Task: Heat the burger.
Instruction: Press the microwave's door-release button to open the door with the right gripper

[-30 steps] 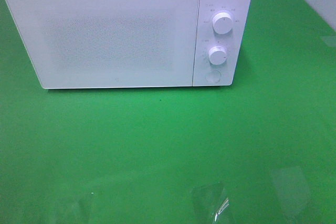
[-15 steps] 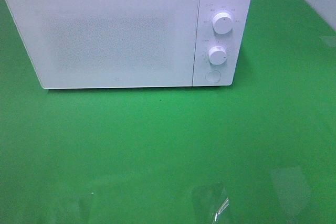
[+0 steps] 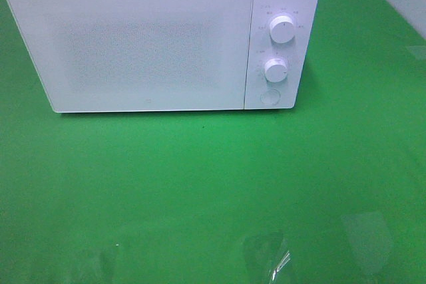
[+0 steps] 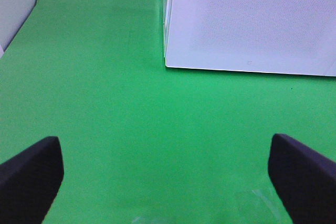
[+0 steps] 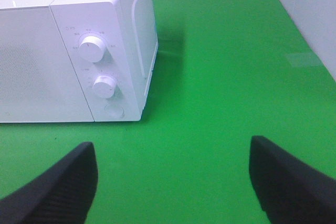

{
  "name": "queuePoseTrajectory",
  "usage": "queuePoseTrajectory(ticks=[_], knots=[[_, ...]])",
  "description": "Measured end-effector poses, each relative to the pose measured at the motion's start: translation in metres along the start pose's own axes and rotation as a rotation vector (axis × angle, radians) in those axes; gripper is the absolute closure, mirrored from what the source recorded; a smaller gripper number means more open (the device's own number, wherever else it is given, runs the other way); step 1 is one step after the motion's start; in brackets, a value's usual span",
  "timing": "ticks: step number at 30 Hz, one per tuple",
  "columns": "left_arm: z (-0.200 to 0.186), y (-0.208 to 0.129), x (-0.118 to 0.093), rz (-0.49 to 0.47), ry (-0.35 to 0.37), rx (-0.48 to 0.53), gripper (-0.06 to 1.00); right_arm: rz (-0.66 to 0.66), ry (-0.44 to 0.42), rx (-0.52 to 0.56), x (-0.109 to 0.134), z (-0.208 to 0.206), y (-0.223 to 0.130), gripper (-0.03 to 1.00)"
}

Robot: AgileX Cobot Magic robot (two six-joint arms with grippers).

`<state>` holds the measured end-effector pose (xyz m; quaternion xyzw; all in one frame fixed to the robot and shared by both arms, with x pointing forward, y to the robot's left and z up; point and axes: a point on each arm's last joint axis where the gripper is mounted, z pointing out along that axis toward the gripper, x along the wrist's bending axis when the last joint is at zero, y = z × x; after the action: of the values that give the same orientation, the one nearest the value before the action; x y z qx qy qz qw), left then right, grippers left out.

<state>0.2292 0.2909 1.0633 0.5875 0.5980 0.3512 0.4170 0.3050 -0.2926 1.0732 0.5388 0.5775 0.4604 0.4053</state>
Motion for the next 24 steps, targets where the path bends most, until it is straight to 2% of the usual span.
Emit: queuePoseTrajectory(ticks=[16, 19, 24], knots=[[0.0, 0.0, 0.0, 0.0, 0.0, 0.0, -0.03, -0.005, 0.017, -0.004, 0.004, 0.067, 0.009, 0.21], [0.0, 0.0, 0.0, 0.0, 0.0, 0.0, -0.03, -0.006, 0.025, -0.008, 0.005, 0.094, 0.008, 0.21], [0.0, 0.0, 0.0, 0.0, 0.0, 0.0, -0.03, -0.005, 0.031, -0.012, 0.006, 0.116, 0.005, 0.21]])
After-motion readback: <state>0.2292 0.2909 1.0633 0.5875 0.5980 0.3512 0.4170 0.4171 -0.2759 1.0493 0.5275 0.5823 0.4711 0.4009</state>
